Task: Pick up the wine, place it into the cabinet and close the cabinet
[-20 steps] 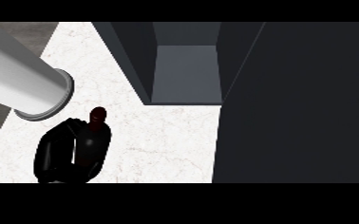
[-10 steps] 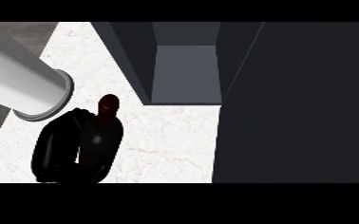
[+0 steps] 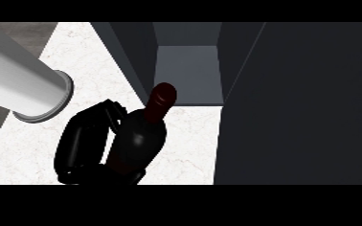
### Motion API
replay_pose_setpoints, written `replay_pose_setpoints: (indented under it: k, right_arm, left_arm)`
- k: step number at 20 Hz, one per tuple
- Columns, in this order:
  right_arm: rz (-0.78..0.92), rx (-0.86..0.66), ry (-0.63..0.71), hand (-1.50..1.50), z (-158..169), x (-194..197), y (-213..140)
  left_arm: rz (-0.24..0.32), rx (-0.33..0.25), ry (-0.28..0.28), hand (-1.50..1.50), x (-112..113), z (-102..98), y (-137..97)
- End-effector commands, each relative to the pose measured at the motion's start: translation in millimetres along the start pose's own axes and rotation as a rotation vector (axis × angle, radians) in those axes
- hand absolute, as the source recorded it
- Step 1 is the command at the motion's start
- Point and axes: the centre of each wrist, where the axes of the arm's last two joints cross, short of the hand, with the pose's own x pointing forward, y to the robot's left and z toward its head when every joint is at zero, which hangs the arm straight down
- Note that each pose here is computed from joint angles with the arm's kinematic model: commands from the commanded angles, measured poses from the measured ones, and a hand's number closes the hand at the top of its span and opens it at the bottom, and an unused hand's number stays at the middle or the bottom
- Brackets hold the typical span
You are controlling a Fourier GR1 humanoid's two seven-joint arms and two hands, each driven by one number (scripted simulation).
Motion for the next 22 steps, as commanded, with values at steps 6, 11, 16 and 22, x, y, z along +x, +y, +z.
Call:
replay_pose_setpoints:
  k: [6,11,16,22]
  right_arm:
    - [-0.064,0.035,-0.047,-1.5,8,12,6]
    - [-0.062,0.05,-0.049,-1.5,24,19,1]
    - [-0.055,0.074,-0.033,-1.5,14,25,-1]
    - [-0.051,0.078,-0.046,-1.5,27,26,3]
  left_arm:
    - [0.058,-0.026,-0.008,1.5,16,-43,-60]
    - [0.034,0.001,0.0,1.5,15,-50,-92]
    - [-0.022,0.042,-0.004,1.5,11,-81,-103]
    - [-0.048,0.072,-0.003,1.5,11,-94,-109]
